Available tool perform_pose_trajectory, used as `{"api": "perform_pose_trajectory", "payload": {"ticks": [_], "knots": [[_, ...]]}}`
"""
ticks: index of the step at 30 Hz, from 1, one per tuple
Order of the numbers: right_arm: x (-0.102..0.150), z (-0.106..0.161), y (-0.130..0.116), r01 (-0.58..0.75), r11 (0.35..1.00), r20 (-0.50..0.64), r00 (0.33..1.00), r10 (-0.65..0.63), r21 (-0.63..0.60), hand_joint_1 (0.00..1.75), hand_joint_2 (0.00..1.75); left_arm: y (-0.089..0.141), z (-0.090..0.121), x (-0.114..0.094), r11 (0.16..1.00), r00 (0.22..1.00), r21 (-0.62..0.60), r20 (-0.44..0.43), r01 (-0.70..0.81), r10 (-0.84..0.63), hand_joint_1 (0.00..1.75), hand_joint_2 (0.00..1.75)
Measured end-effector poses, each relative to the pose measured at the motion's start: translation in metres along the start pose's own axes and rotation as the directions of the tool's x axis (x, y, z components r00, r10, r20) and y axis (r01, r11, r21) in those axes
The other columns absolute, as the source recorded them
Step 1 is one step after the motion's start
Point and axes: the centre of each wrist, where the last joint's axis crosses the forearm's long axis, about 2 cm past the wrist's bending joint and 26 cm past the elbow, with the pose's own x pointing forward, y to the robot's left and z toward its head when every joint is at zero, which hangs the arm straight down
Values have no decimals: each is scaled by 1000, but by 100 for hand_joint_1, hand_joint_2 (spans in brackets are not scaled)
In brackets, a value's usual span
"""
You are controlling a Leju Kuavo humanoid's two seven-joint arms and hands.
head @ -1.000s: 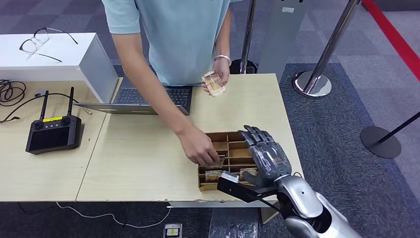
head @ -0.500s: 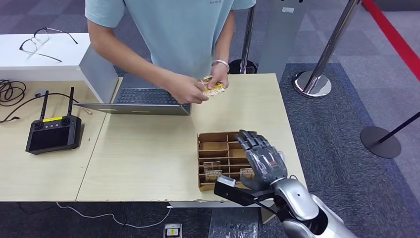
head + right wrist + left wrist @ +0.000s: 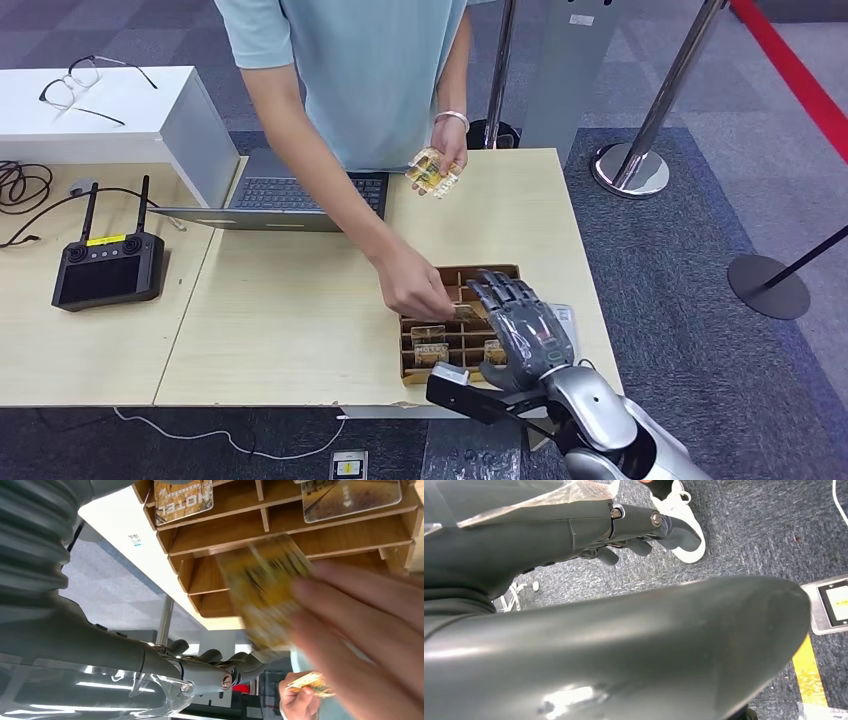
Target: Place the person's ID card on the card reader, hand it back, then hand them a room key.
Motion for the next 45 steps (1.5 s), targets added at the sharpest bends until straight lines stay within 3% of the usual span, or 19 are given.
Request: {"api": "perform_pose_trajectory", "payload": {"ticks": [16, 28, 45], "knots": [[1, 2, 3, -3, 1000, -1, 1000, 3, 12, 0, 175, 0, 0, 0, 1000, 1000, 0, -1, -1, 1, 0, 0], [-9, 3, 12, -101, 995, -51, 994, 102, 19, 0, 175, 0, 0, 0, 1000, 1000, 0, 1, 1, -1, 0, 0], [-16, 7, 21, -137, 987, -67, 988, 142, 85, 0, 175, -2, 1, 1, 1000, 1000, -3, 5, 2, -2, 0, 0]]}}
